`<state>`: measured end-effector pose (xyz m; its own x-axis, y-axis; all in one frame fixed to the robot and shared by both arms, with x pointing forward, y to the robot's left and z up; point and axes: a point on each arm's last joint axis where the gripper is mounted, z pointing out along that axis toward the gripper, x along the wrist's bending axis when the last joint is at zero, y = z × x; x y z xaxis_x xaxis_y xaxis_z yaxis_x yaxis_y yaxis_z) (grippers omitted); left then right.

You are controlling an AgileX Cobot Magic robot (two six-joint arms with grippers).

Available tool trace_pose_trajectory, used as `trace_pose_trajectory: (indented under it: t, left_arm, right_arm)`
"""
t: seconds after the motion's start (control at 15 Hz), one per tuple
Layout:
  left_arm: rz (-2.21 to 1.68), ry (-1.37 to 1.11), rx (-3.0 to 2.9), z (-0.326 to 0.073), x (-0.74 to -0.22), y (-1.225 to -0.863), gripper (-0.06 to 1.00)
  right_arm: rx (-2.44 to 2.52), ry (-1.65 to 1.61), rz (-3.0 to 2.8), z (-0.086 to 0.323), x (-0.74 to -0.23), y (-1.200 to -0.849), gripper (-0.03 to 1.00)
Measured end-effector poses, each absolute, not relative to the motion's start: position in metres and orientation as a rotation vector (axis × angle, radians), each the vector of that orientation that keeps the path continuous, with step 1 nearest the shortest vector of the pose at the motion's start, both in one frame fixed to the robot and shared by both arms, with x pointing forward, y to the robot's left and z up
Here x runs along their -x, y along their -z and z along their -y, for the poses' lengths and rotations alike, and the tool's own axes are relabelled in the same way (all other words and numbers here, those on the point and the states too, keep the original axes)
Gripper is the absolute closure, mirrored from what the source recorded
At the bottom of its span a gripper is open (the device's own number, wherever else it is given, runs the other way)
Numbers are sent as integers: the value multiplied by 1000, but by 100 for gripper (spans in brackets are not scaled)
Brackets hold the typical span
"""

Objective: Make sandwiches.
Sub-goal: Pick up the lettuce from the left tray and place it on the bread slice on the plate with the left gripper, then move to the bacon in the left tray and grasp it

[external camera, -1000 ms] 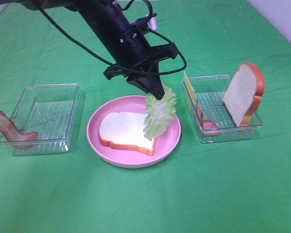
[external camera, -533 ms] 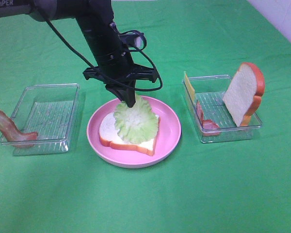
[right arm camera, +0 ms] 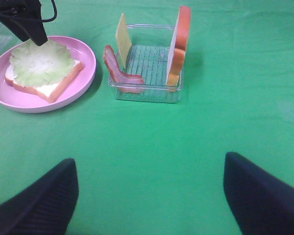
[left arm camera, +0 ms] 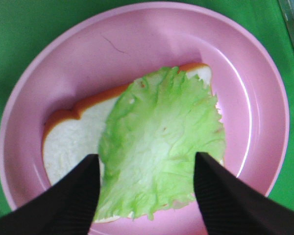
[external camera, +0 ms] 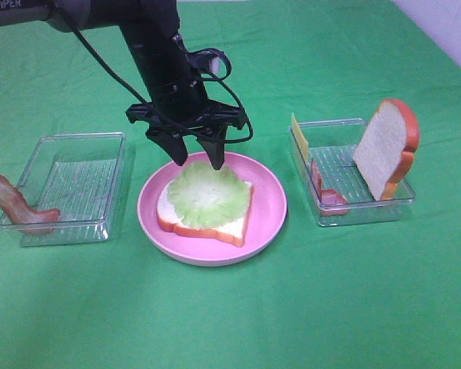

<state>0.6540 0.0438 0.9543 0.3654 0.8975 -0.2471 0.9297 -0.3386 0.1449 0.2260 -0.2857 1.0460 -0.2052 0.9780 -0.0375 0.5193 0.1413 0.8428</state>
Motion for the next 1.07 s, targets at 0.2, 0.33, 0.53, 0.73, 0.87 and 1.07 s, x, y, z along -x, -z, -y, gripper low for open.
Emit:
trace_pose_trajectory:
  t: [0.2, 0.33, 0.53, 0.73, 0.87, 1.07]
  left_arm:
    - [-1615, -41, -2322, -52, -664, -1003, 24]
    - [-1609, -185, -2315, -62, -665, -1025, 24]
    - [-1645, -248, -2274, -77, -668, -1039, 24]
    - [-1747, -257, -2146, -128, -666, -1072, 24]
    - [-1814, -253, -2119, -155, -657, -1079, 24]
    - [-1996, -257, -2009, -224, -610, -1100, 24]
  right_arm:
    - [-1437, -956, -1807, 286, -226, -1046, 20]
    - [-1437, -956, -1807, 286, -226, -1046, 20]
    - [-1437, -956, -1807, 286, -226, -1046, 20]
    - [-1437, -956, -1807, 286, -226, -1046, 20]
    - [-1437, -956, -1807, 286, -226, -1046, 20]
    - [-1437, -956, -1807, 286, -226, -1046, 20]
